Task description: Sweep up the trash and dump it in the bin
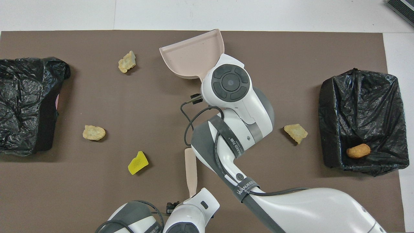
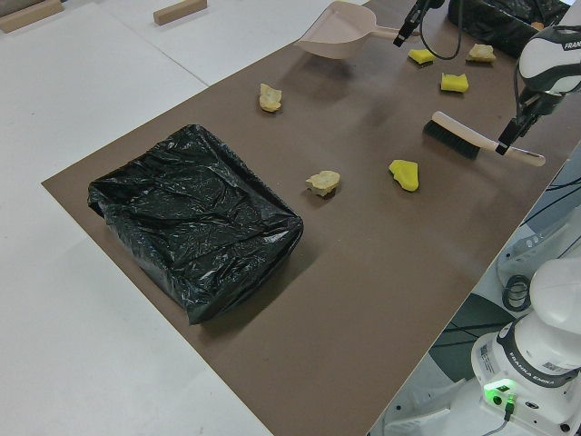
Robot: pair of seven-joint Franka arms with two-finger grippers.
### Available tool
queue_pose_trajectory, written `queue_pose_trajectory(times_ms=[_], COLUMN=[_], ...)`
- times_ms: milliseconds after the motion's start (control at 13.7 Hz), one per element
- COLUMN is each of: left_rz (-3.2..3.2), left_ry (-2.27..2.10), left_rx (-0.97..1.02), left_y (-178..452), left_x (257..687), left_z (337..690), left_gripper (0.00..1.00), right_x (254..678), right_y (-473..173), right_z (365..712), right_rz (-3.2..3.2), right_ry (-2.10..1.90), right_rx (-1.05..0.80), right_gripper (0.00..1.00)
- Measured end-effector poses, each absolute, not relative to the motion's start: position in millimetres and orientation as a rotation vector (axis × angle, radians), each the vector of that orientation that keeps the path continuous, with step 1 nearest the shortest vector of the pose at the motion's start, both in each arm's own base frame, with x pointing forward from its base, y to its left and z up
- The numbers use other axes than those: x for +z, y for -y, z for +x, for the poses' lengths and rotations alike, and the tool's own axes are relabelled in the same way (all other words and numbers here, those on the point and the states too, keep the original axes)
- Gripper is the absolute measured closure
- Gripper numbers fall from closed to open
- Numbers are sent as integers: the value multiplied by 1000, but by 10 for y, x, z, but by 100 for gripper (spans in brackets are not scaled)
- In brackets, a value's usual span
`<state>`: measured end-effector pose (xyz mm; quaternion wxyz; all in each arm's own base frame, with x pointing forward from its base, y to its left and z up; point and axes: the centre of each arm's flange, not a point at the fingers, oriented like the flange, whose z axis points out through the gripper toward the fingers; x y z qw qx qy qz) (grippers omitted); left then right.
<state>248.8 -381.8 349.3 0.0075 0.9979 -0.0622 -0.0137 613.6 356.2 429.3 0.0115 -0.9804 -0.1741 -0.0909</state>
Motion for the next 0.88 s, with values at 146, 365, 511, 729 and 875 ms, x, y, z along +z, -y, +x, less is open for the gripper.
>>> queue_pose_trajectory(times_ms=[146,365,511,729,875], left_rz=[3128,3128,3128,3135,3153], left_ry=[193,189,187,183,175], left_rx=[-52,-53,-52,-63,-89], left_y=[3823,3821,3825,3824,3819], left_x=[3441,3440,3452,3476,3527], left_z=[2486,2492,2499,2518,2550], left_gripper=[5,33,53,74,74], right_x=[4358,4363,4380,4467,4511], right_y=[-3454,-3360,-3288,-3081,-2951], right_z=[6108,6066,6034,6018,6005], right_rz=[-3062,-3043,-3017,-2957,-2906], right_ry=[659,861,1000,1202,1324], right_rx=[-224,-137,-71,23,81], right_gripper=[68,68,68,68,68])
